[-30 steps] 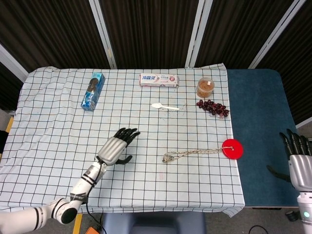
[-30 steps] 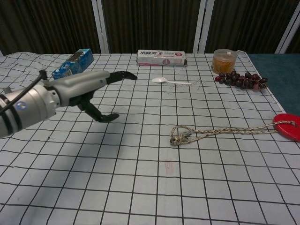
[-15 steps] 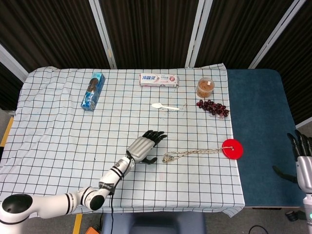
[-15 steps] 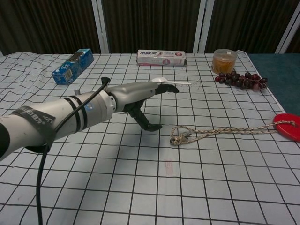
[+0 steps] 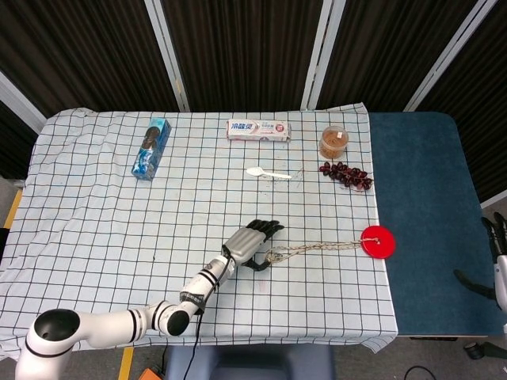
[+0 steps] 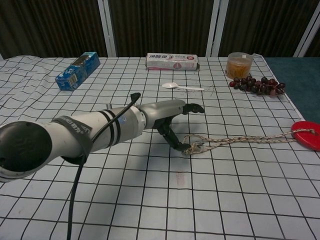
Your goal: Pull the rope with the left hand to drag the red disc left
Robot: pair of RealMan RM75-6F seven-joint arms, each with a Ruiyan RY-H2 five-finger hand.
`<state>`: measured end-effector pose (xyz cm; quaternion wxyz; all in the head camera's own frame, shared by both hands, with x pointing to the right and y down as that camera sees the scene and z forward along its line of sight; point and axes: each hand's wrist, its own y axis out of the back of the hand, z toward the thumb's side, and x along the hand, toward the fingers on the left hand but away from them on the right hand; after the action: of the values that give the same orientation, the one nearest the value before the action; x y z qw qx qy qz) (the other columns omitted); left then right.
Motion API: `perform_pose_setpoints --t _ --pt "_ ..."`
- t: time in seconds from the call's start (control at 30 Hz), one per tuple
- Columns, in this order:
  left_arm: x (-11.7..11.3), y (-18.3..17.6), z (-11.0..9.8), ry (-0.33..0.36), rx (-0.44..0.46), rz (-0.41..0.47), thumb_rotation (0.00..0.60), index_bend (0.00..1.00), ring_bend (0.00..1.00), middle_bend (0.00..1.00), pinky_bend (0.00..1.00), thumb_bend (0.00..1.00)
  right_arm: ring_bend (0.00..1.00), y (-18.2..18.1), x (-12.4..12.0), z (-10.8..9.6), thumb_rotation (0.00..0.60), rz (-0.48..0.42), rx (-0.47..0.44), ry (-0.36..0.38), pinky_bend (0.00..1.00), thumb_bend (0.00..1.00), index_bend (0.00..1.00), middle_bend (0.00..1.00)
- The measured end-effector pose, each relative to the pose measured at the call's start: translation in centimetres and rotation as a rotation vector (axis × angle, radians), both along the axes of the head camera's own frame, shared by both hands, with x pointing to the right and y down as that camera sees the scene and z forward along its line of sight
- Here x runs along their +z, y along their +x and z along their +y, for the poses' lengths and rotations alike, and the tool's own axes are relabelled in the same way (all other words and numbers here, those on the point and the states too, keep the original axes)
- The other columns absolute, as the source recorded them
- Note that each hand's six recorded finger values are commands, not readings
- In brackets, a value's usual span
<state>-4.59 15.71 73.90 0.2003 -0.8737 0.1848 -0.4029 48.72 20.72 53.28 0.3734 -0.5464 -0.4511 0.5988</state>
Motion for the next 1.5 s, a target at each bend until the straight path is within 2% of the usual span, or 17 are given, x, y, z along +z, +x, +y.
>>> perform_pose_setpoints --t 0.07,0.17,0.33,0.53,0.7,0.77,0.97,1.03,1.13,1.33,1.5 --pt "0.0 0.4 0.0 -0.014 -0.002 0.005 0.600 0.08 0.00 0.00 0.00 0.34 0.00 0.0 0.0 0.0 0.600 0.000 0.001 0.000 0.00 0.27 0.00 0.00" --pt "0.2 0.7 0.0 -0.017 0.000 -0.001 0.599 0.16 0.00 0.00 0.00 0.34 0.00 0.2 0.0 0.0 0.600 0.000 0.003 0.001 0.00 0.27 0.00 0.00" --pt "1.1 0.9 -0.2 0.020 -0.001 -0.051 0.600 0.28 0.00 0.02 0.00 0.34 0.00 1.0 0.0 0.1 0.600 0.001 0.017 0.002 0.00 0.27 0.00 0.00" --pt "1.4 0.7 -0.6 0.083 0.000 -0.102 0.598 0.32 0.00 0.04 0.02 0.34 0.00 1.2 0.0 0.1 0.600 0.000 0.019 0.007 0.00 0.27 0.00 0.00" --pt "1.1 0.7 -0.6 0.075 -0.011 -0.099 0.575 0.35 0.00 0.05 0.03 0.34 0.00 1.2 0.1 0.1 0.600 0.001 0.019 0.005 0.00 0.27 0.00 0.00" --pt "0.9 0.7 -0.6 0.057 -0.021 -0.091 0.557 0.35 0.00 0.06 0.03 0.34 0.00 1.2 0.1 0.1 0.600 0.001 0.017 0.005 0.00 0.27 0.00 0.00" --pt "0.8 0.7 -0.9 0.045 -0.038 -0.098 0.431 0.32 0.00 0.06 0.03 0.34 0.00 1.1 0.0 0.0 0.600 0.002 0.015 0.010 0.00 0.27 0.00 0.00" --pt "1.0 0.5 -1.0 0.040 -0.045 -0.116 0.301 0.31 0.00 0.05 0.03 0.33 0.00 1.1 -0.1 0.1 0.600 0.002 0.014 0.011 0.00 0.27 0.00 0.00" --pt "1.4 0.2 -1.1 0.024 -0.057 -0.150 0.218 0.30 0.00 0.05 0.03 0.33 0.00 1.1 -0.1 0.1 0.600 0.001 0.013 0.013 0.00 0.27 0.00 0.00" --pt "1.5 -0.3 -1.3 0.005 -0.055 -0.217 0.208 0.37 0.00 0.05 0.03 0.33 0.00 1.3 0.0 0.0 0.600 -0.001 0.015 0.019 0.00 0.27 0.00 0.00" --pt "0.9 -0.1 -1.1 0.016 -0.028 -0.229 0.211 0.43 0.00 0.06 0.03 0.33 0.00 1.3 0.0 -0.1 0.600 -0.002 0.014 0.023 0.00 0.27 0.00 0.00"
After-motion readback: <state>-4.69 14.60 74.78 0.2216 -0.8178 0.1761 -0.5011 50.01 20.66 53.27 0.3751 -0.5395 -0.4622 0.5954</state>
